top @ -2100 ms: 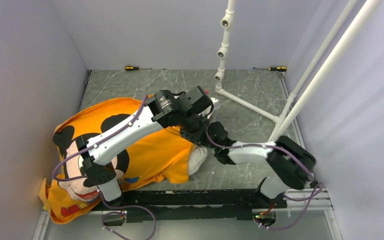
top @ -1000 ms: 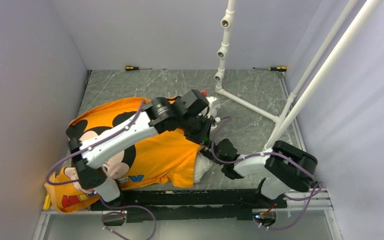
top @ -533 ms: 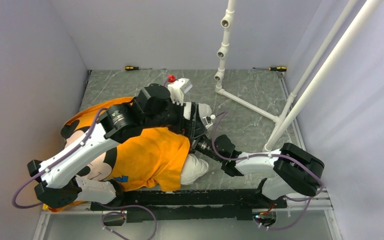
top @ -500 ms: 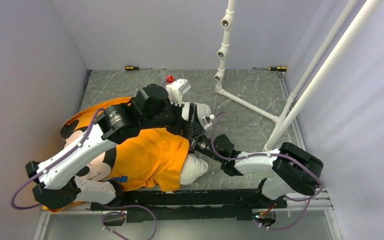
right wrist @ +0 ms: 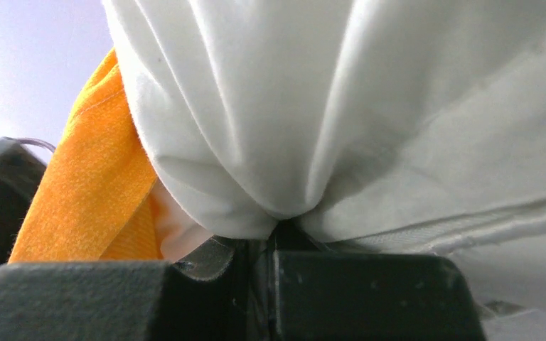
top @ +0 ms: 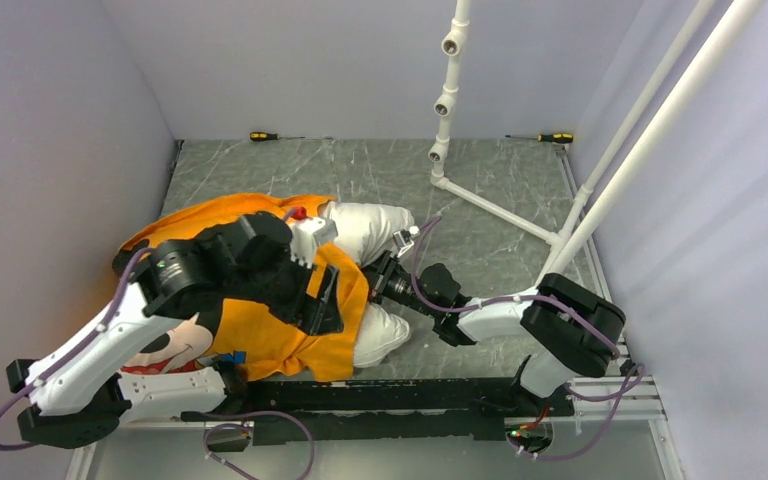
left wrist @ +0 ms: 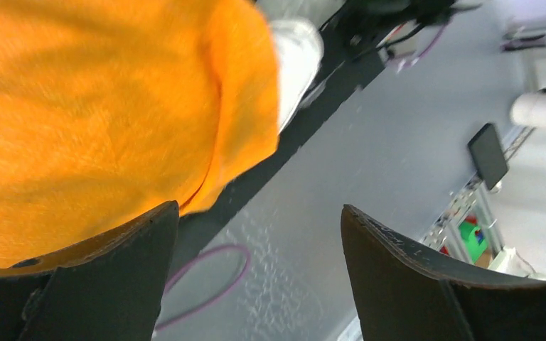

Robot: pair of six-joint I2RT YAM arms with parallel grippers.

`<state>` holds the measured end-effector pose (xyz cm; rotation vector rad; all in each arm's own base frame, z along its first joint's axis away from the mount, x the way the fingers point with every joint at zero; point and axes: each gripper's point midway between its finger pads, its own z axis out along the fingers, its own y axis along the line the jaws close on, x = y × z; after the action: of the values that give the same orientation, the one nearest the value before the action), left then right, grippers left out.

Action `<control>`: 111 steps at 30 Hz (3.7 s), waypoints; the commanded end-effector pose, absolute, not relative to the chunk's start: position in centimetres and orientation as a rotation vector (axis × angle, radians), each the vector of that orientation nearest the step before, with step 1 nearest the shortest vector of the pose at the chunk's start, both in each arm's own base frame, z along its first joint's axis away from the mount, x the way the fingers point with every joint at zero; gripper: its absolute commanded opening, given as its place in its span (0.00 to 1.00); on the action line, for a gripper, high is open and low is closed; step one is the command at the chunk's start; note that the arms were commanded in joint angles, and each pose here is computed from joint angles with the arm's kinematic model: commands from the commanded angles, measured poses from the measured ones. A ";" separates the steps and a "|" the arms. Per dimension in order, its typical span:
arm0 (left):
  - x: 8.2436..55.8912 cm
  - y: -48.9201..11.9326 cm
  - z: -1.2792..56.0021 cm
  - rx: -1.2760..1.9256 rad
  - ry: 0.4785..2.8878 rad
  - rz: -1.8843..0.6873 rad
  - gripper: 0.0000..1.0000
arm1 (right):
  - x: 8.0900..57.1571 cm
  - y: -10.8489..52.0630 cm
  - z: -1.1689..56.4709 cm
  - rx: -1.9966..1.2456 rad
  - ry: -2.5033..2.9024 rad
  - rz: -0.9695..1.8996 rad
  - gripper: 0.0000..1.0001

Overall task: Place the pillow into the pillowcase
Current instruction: Stuff the pillow into the pillowcase.

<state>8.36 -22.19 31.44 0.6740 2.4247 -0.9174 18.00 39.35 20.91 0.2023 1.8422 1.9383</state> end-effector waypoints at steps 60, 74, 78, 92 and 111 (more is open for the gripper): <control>10.7 -41.9 41.5 0.692 1.962 -1.382 0.00 | 14.2 38.1 23.7 0.143 1.854 1.905 0.54; 14.1 -37.0 33.6 0.516 2.091 -1.081 0.00 | 13.7 23.2 18.4 0.254 2.333 1.195 1.00; 13.8 -37.2 33.8 0.553 2.089 -1.081 0.00 | 12.5 23.3 18.4 0.225 2.377 1.259 1.00; 9.9 -40.3 40.1 0.770 1.844 -1.437 0.00 | 13.3 30.6 23.3 0.112 1.931 2.012 0.00; 8.7 -46.2 49.5 0.910 1.587 -1.627 0.00 | 8.9 37.2 34.4 -0.347 1.407 2.333 0.00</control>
<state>10.23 -36.86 33.09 0.9093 2.3593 -1.0040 13.89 35.33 28.72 -0.1325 1.7467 2.0768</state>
